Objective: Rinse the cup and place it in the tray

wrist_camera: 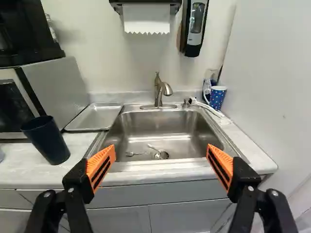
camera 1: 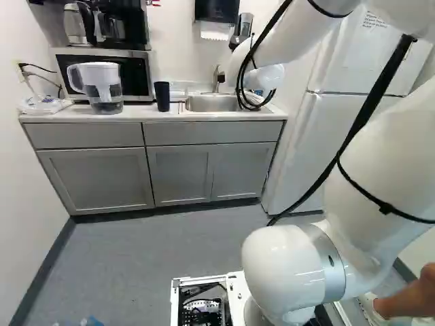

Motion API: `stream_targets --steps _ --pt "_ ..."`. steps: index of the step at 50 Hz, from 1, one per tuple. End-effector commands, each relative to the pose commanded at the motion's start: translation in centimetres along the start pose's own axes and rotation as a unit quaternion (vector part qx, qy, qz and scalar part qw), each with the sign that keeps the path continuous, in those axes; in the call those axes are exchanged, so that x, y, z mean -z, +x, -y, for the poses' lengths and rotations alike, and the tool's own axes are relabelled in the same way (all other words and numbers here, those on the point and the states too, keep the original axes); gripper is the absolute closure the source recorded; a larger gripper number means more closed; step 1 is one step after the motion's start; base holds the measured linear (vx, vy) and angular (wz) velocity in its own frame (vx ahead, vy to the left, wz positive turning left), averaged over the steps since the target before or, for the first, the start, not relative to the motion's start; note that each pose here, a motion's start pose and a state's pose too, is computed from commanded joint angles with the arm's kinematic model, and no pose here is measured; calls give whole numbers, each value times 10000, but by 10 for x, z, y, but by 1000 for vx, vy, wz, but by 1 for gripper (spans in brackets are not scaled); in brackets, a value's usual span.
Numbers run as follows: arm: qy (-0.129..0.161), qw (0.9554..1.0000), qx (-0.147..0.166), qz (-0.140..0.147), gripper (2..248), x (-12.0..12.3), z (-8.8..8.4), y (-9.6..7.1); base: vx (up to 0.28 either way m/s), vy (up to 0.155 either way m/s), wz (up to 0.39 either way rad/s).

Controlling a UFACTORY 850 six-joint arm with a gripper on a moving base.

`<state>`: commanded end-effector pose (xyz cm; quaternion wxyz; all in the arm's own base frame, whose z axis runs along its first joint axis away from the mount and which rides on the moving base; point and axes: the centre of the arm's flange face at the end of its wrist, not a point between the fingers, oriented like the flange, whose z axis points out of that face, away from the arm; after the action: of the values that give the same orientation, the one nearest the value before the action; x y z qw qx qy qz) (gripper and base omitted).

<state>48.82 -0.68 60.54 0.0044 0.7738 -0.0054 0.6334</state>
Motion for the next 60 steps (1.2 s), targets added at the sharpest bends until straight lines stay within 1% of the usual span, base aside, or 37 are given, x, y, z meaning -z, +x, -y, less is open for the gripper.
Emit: stream_targets --steps 26,48,55,60 --pt "1 10000 0 -22 3 0 0 25 0 0 0" --pt "1 10000 0 -24 3 6 0 44 0 0 0" --pt "1 10000 0 -87 3 9 0 51 0 0 0" --pt "1 10000 0 -87 3 9 0 51 0 0 0"
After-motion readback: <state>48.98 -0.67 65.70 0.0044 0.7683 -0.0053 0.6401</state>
